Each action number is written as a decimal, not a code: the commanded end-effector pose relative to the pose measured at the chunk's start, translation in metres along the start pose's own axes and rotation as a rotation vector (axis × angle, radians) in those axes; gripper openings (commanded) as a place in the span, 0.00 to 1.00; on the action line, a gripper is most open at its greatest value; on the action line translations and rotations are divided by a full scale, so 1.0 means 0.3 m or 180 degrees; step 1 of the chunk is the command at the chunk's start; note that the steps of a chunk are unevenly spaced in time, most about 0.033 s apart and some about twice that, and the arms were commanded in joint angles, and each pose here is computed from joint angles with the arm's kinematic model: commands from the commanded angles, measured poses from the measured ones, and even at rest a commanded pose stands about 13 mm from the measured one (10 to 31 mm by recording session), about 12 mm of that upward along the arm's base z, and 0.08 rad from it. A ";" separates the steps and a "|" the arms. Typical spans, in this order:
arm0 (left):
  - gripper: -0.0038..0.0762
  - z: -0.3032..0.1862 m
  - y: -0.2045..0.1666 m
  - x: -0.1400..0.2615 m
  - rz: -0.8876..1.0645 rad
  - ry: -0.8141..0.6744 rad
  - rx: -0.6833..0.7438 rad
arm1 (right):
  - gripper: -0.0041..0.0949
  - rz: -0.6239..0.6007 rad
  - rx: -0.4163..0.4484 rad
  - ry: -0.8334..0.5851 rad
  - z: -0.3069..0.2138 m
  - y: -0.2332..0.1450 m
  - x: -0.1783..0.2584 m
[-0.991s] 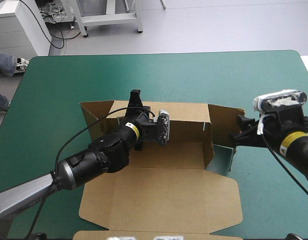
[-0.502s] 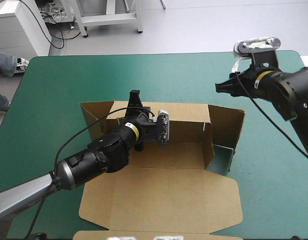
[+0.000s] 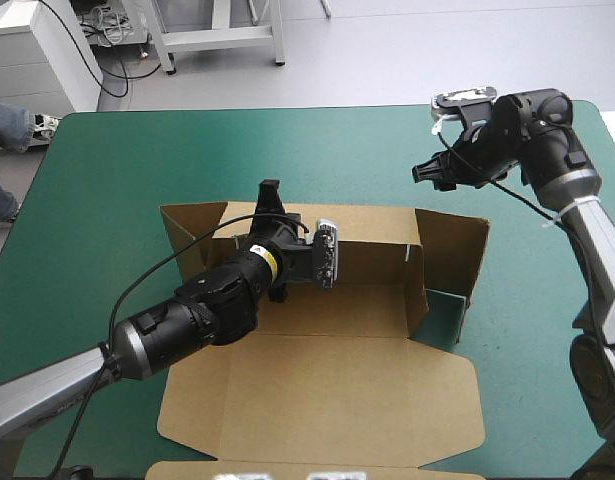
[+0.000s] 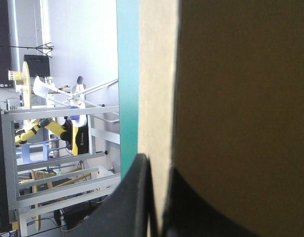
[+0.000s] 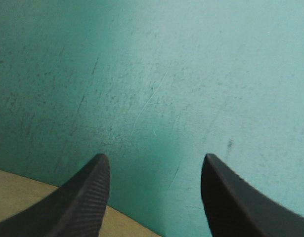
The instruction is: Fold the box
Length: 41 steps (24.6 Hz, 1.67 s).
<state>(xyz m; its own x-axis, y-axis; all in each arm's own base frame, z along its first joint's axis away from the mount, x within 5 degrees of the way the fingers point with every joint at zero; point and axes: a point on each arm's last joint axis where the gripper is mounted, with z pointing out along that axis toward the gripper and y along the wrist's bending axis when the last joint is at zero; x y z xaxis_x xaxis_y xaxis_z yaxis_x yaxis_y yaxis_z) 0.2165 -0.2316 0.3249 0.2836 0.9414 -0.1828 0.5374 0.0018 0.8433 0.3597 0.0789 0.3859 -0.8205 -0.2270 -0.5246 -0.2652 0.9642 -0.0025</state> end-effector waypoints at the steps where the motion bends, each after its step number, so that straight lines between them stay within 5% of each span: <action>1: 0.04 -0.031 0.020 -0.019 -0.0291 -0.0199 0.0002 | 0.55 -0.0101 -0.0092 -0.0187 -0.019 0.002 -0.028; 11: 0.04 -0.031 0.022 -0.023 -0.0296 -0.0238 -0.0013 | 0.55 -0.0213 -0.0239 0.0151 -0.005 0.021 0.113; 32: 0.04 -0.029 0.020 -0.023 -0.0277 -0.0235 -0.0008 | 0.55 -0.0472 -0.0888 -0.0628 -0.111 0.110 0.409; 41: 0.04 -0.029 0.020 -0.023 -0.0277 -0.0235 -0.0008 | 0.55 -0.0716 -0.1279 -0.0598 -0.074 0.150 0.488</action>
<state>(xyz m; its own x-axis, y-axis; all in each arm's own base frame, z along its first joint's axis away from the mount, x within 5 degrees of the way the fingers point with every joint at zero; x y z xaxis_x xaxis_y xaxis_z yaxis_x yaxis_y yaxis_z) 0.2165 -0.2317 0.3253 0.2865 0.9399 -0.1859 0.5366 0.0033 0.8438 0.2203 0.0811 0.3155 -0.6675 -0.4067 -0.6238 -0.6088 0.7804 0.1427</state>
